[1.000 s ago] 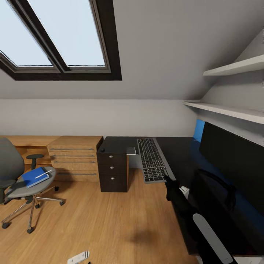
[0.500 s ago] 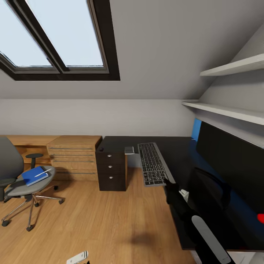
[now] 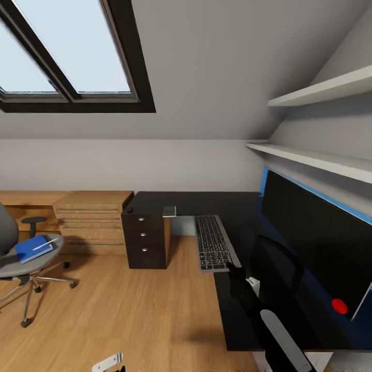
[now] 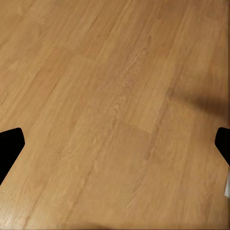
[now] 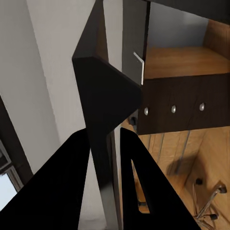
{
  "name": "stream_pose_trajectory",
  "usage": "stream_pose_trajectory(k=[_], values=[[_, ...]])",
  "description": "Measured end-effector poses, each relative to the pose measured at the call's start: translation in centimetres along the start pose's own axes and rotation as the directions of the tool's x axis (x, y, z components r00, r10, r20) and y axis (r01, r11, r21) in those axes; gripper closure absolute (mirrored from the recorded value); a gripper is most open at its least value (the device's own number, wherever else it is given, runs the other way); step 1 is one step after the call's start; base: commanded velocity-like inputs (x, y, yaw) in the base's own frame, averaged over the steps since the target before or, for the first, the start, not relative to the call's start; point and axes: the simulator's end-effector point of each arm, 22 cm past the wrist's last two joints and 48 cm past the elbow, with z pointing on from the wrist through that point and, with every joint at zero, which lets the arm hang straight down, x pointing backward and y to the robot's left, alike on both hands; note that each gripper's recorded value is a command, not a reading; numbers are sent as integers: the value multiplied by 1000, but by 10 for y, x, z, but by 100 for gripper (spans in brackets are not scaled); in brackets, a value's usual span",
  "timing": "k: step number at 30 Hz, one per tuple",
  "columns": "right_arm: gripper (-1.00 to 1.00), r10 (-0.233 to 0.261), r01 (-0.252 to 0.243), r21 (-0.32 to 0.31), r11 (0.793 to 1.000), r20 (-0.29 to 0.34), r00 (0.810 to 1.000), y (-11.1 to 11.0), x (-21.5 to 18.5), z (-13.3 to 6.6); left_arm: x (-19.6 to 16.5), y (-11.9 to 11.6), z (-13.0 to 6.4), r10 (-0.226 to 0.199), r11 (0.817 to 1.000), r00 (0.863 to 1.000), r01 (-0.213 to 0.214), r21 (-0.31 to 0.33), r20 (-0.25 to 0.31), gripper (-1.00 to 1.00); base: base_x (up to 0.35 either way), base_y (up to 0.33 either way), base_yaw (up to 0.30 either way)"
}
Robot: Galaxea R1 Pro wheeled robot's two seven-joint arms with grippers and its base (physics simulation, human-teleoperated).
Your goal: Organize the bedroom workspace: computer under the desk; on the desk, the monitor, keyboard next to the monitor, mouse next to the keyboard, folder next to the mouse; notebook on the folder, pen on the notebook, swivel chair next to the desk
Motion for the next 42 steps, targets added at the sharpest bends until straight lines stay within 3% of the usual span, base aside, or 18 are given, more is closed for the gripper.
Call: stream_pose_trajectory(k=[10, 14, 17, 26, 42], values=[[100, 17, -17, 2, 1000, -5, 1000, -2, 10, 2, 0, 4, 1, -1, 1000, 1000, 1, -9, 1, -100, 9, -28, -28], [100, 14, -14, 7, 1000, -4, 1000, -4, 7, 1, -1, 6, 1, -3, 1000, 1000, 4, -11, 3, -100, 116, -214, 0], [100, 14, -14, 46, 999, 0, 1000, -20, 3, 2, -4, 12, 2, -20, 1000, 1000, 20, -22, 7, -100, 119, -208, 0], [100, 14, -14, 51, 999, 0, 1000, -23, 3, 2, -5, 12, 2, -22, 999, 1000, 22, -24, 7, -100, 98, -285, 0], [100, 12, -13, 63, 998, 2, 1000, -29, 3, 3, -8, 13, 2, -23, 1000, 1000, 23, -21, 13, -100, 2, -10, 0]])
